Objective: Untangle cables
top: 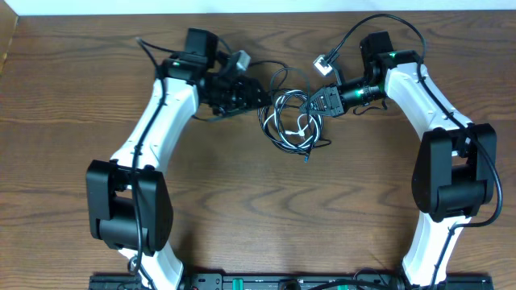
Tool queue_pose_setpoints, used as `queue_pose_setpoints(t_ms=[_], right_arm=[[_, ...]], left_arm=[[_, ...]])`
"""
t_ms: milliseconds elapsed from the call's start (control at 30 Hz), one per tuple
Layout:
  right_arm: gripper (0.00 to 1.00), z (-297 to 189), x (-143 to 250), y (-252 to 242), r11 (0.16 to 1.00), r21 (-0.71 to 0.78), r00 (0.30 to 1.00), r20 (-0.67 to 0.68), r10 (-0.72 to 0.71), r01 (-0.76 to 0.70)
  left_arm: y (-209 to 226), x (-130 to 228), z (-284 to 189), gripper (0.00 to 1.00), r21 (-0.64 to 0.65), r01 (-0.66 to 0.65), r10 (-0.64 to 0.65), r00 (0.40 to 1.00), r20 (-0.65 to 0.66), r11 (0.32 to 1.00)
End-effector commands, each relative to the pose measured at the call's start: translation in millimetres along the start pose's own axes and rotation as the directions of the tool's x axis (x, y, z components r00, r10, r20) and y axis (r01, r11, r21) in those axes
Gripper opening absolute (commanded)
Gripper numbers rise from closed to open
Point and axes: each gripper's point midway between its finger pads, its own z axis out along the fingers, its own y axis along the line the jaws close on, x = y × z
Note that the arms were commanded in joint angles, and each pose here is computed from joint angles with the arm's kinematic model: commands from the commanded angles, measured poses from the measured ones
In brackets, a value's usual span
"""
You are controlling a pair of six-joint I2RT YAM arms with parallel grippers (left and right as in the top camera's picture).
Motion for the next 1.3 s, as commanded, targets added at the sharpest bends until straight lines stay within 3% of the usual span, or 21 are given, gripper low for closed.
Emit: queue_pose_setpoints(t_ms=[0, 767, 833, 867, 900, 967, 1067, 1167, 1267], right_arm=[[0.01, 6.5, 0.3, 8.6, 0.998, -0.060, 1.000, 0.007, -0.009, 0.009], [0.01, 7.7, 0.4, 10.1, 0.998, -0.066, 1.000, 0.006, -0.010, 0.010], [0.01, 7.7, 0.4, 10.1, 0.998, -0.066, 1.000, 0.006, -0.009, 0.009], [0.01, 7.3, 0.3, 9.8, 0.998, -0.065, 1.000, 0.006, -0.008, 0.009], [0.01, 7.3, 0.3, 9.8, 0.998, -0.065, 1.000, 0.006, -0.008, 0.008], [0.02, 7.5, 0.6, 9.3, 0.998, -0.062, 1.000, 0.005, -0.008, 0.008], [0.14, 7.6, 4.2, -3.9, 0.999, 0.014, 0.999, -0.021, 0.046, -0.046], [0.24, 4.8, 9.9, -31.7, 0.972, 0.178, 0.986, -0.039, 0.160, -0.151], [0.32, -5.0, 16.5, -65.0, 0.885, 0.378, 0.955, -0.005, 0.296, -0.273]], left_arm=[[-9.6, 3.9, 8.5, 0.63, 0.016, -0.090, 0.091, 0.996, -0.016, 0.996], [3.6, 17.8, 57.5, 0.66, -0.023, -0.108, 0.105, 0.990, -0.094, 0.994], [3.5, 15.6, 58.3, 0.50, -0.021, -0.114, 0.112, 0.990, -0.087, 0.993], [2.4, 11.7, 58.4, 0.25, -0.017, -0.124, 0.123, 0.990, -0.072, 0.992], [1.7, 9.8, 58.4, 0.08, -0.015, -0.126, 0.125, 0.990, -0.065, 0.992], [1.2, 6.1, 58.1, 0.07, -0.013, -0.126, 0.125, 0.991, -0.051, 0.992], [0.9, 2.7, 56.6, 0.07, -0.012, -0.106, 0.105, 0.994, -0.038, 0.994], [1.4, 2.2, 54.0, 0.07, -0.014, -0.094, 0.093, 0.995, -0.035, 0.996], [2.4, 2.5, 52.0, 0.08, -0.018, -0.057, 0.056, 0.998, -0.035, 0.998]])
